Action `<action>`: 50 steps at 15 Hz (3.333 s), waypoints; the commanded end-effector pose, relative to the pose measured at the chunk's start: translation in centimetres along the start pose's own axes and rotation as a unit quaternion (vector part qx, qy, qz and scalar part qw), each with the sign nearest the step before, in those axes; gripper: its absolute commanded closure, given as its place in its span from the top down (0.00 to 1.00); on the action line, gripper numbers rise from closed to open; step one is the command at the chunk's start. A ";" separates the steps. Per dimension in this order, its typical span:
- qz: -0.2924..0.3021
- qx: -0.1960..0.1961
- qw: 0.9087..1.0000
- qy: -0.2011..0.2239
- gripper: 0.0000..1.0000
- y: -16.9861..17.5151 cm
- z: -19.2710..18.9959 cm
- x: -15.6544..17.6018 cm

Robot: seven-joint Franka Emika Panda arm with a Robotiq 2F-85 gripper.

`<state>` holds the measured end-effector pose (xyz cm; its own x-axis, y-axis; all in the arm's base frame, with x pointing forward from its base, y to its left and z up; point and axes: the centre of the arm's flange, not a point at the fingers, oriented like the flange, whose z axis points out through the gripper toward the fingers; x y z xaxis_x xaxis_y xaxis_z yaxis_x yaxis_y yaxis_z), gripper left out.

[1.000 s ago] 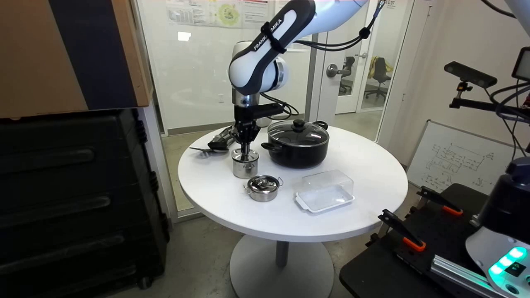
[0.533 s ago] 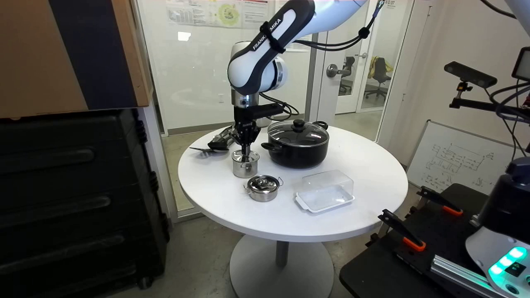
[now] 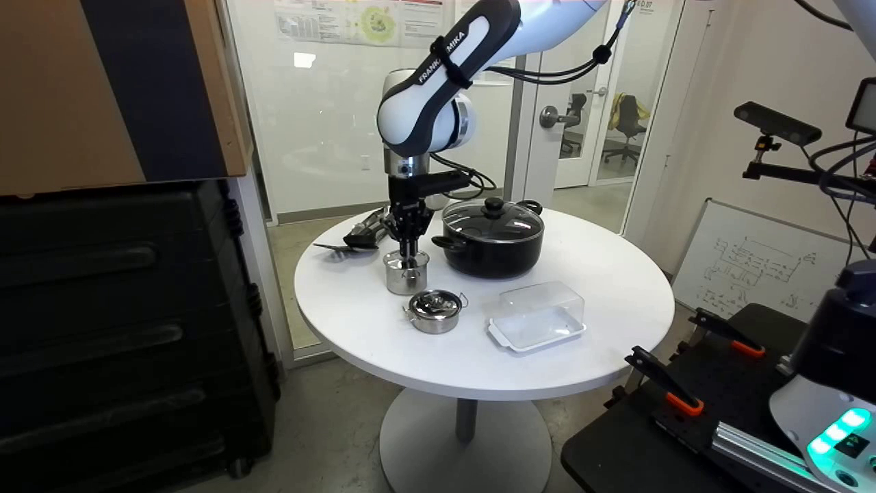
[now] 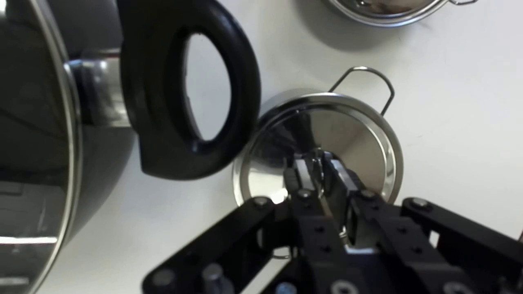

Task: Put the silver lid on the small pot, take the glass lid off the large pot, then put the silver lid from the smallest pot on the table

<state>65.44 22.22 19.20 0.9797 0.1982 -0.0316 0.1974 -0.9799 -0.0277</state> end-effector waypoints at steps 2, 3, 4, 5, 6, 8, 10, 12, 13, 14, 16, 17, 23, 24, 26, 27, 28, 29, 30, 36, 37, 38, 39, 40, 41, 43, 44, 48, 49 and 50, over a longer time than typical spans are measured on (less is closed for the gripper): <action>0.008 -0.012 1.000 -0.011 0.55 -0.5 0.1 1.1; 0.009 -0.012 1.000 -0.011 0.64 -0.6 0.1 1.1; 0.009 -0.010 1.000 -0.011 0.70 -0.6 0.0 1.1; 0.009 -0.007 1.000 -0.007 0.78 -0.7 -0.4 1.1; 0.008 -0.005 1.000 -0.003 0.85 -0.8 -0.8 1.0; 0.002 0.003 1.000 0.011 0.98 -1.3 -2.2 0.8; -0.005 0.009 1.000 0.029 1.00 -1.8 -4.0 0.5; -0.015 0.016 0.999 0.047 1.00 -2.5 -5.8 0.1; -0.020 0.019 0.998 0.056 1.00 -2.8 -6.9 -0.3; -0.024 0.021 0.997 0.064 1.00 -3.1 -7.8 -0.5; -0.022 0.023 0.996 0.084 1.00 -2.9 -9.7 -1.2; -0.021 0.022 0.995 0.091 1.00 -2.6 -10.5 -1.5; 0.029 0.007 0.994 0.107 1.00 4.3 -13.7 -6.0; 0.044 0.005 0.993 0.109 1.00 6.0 -13.8 -6.8; 0.078 0.003 0.991 0.112 1.00 9.5 -14.0 -8.6; 0.095 0.003 0.989 0.112 1.00 11.1 -14.1 -9.4; 0.111 0.002 0.987 0.112 1.00 12.6 -14.2 -10.4; 0.130 0.001 0.985 0.111 1.00 14.2 -14.1 -11.4; 0.147 0.000 0.983 0.110 1.00 15.7 -14.0 -12.2; 0.203 -0.007 0.974 0.097 1.00 21.1 -12.6 -13.4; 0.205 -0.006 0.974 0.098 1.00 21.3 -12.3 -12.9; 0.206 -0.005 0.974 0.098 1.00 21.5 -12.1 -12.4; 0.208 -0.004 0.973 0.098 1.00 21.4 -11.9 -11.6; 0.208 -0.004 0.973 0.097 1.00 21.4 -11.7 -11.0; 0.209 -0.005 0.973 0.095 1.00 21.2 -11.5 -10.3; 0.210 -0.005 0.973 0.095 1.00 21.0 -11.2 -9.1; 0.210 -0.005 0.973 0.095 1.00 20.9 -11.1 -8.4; 0.214 -0.006 0.973 0.088 1.00 20.7 -10.2 -7.0; 0.216 -0.006 0.973 0.085 1.00 20.6 -10.0 -6.9; 0.218 -0.004 0.972 0.082 1.00 20.6 -9.9 -6.8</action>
<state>61.86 0.02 29.09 0.9665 -0.2152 0.1400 -0.2126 -0.9766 -0.0332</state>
